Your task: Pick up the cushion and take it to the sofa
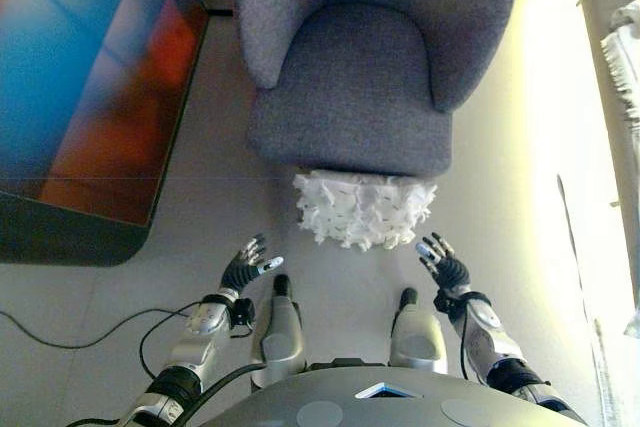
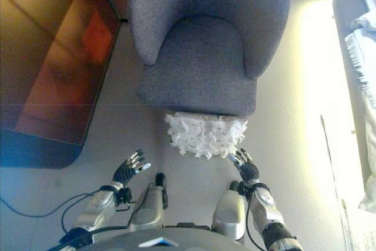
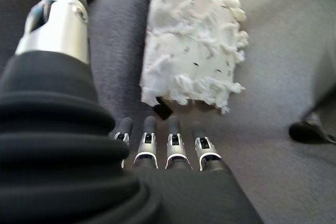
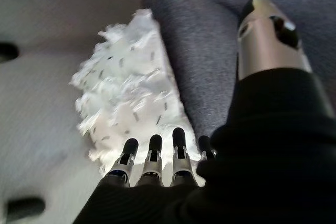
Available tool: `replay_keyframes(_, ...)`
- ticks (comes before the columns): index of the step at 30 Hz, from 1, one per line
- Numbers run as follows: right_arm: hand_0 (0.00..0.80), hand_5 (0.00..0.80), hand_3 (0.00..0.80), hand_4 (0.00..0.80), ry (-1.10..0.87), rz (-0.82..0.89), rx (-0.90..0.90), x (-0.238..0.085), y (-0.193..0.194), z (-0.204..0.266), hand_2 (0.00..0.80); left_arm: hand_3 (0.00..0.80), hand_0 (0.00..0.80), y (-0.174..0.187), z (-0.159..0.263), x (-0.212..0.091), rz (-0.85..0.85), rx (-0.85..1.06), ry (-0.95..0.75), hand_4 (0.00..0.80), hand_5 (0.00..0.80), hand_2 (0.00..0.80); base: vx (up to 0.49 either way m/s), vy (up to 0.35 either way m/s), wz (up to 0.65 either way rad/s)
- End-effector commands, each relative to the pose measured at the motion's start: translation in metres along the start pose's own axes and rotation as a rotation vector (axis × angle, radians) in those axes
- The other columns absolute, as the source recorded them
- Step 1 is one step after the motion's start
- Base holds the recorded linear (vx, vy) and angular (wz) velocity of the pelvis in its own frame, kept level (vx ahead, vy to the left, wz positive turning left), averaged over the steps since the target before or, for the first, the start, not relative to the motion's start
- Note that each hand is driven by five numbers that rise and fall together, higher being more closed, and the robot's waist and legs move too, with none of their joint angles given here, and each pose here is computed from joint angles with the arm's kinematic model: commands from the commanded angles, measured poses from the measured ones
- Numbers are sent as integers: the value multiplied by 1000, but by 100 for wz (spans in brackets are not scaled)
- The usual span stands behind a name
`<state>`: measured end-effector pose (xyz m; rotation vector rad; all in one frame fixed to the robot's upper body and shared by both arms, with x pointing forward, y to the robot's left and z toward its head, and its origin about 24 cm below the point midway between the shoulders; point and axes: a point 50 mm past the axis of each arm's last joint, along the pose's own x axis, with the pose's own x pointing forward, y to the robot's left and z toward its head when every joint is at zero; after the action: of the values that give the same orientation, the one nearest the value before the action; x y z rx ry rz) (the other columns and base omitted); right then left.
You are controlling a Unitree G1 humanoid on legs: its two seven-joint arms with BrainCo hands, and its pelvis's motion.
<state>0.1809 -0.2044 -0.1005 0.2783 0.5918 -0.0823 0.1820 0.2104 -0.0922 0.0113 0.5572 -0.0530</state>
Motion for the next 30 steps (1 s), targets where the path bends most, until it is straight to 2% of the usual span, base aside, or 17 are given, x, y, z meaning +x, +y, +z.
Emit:
replay_keyframes(1,0,0,0,0,-139,85,-42,14,20,34,0,0,0,8,46,15,60,86,-175,0,0,0,-210,-317,-28)
replay_keyframes(5,0,0,0,0,-243,129,-119,33,41,80,0,0,0,-7,102,39,95,108,-322,0,0,0,-142,-190,-4)
replay_keyframes(10,0,0,0,0,-360,114,-101,48,57,129,0,0,0,-23,154,61,91,120,-451,0,0,0,-72,-134,15)
replay_keyframes(13,0,0,0,0,-445,73,-142,59,62,174,0,0,0,-43,185,65,60,106,-566,0,0,0,-130,5,53)
replay_keyframes(16,0,0,0,0,-501,69,-212,60,77,207,0,0,0,-51,205,63,84,78,-632,0,0,0,-55,114,-19)
replay_keyframes(20,0,0,0,0,-573,86,-230,56,90,235,0,0,0,-40,234,60,124,63,-697,0,0,0,72,4,-68)
replay_keyframes(26,0,0,0,0,-694,53,-246,47,107,283,0,0,0,-24,280,57,206,14,-764,0,0,0,-43,-23,23)
replay_keyframes(30,0,0,0,0,-719,38,-240,44,112,298,0,0,0,-15,293,56,269,-22,-760,0,0,0,-26,-25,-7)
